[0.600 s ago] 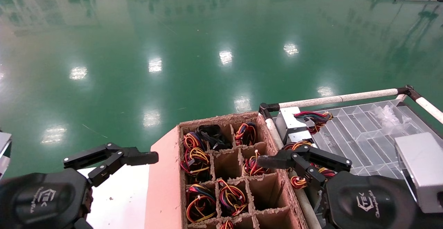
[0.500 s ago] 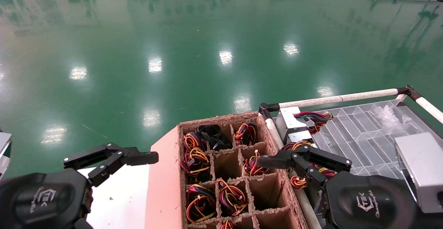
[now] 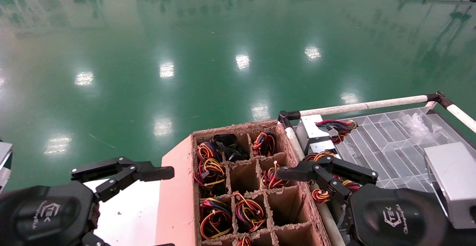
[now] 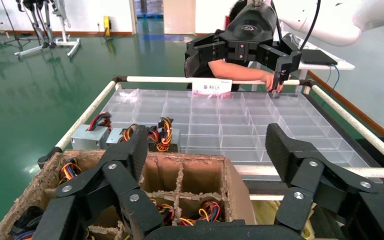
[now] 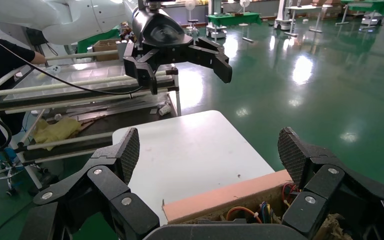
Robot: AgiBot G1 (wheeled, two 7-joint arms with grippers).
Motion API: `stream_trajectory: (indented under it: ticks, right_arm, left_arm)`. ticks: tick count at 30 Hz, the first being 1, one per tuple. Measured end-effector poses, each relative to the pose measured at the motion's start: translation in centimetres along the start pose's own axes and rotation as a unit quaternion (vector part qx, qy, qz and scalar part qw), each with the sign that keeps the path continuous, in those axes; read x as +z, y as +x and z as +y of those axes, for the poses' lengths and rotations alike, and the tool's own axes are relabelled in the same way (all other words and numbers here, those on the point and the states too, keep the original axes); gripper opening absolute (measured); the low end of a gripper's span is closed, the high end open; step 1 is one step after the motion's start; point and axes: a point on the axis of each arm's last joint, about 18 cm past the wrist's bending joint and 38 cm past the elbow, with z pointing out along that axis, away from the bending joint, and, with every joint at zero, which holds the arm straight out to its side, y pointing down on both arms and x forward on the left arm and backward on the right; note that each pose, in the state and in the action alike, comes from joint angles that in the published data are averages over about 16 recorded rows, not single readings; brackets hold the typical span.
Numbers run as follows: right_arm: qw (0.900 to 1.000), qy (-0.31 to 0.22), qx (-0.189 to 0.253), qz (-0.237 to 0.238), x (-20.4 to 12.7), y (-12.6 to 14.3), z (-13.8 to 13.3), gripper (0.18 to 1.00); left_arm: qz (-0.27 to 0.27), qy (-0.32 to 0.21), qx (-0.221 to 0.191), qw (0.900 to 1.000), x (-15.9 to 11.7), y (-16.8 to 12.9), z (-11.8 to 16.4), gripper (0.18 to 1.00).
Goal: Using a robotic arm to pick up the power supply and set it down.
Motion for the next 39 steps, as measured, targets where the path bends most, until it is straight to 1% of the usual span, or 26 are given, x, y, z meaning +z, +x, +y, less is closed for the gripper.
stream_trajectory:
  ticks: [7,14,18,23,29,34,39]
  right_arm:
    - [1.000,-0.004,0.002,0.004,0.0,0.1,0.2,1.000]
    - [0.999,-0.038,0.004,0.033,0.1,1.7,1.5,1.000]
    - [0.996,-0.069,0.004,0.058,0.5,3.4,2.9,1.000]
    - [0.989,-0.115,-0.003,0.091,1.4,6.4,4.8,1.000]
    - [0.980,-0.163,-0.015,0.112,3.3,9.9,6.9,1.000]
    - [0.973,-0.199,-0.026,0.118,5.0,12.3,8.2,0.999]
    - [0.965,-0.230,-0.036,0.121,6.3,14.0,9.3,0.991]
  left_arm:
    - [0.000,0.000,0.000,1.0000,0.0,0.0,0.0,0.809]
    - [0.000,0.000,0.000,1.0000,0.0,0.0,0.0,0.654]
    - [0.000,0.000,0.000,1.0000,0.0,0.0,0.0,0.554]
    - [0.000,0.000,0.000,1.0000,0.0,0.0,0.0,0.429]
    - [0.000,0.000,0.000,1.0000,0.0,0.0,0.0,0.314]
    - [0.000,0.000,0.000,1.0000,0.0,0.0,0.0,0.252]
    - [0.000,0.000,0.000,1.0000,0.0,0.0,0.0,0.217]
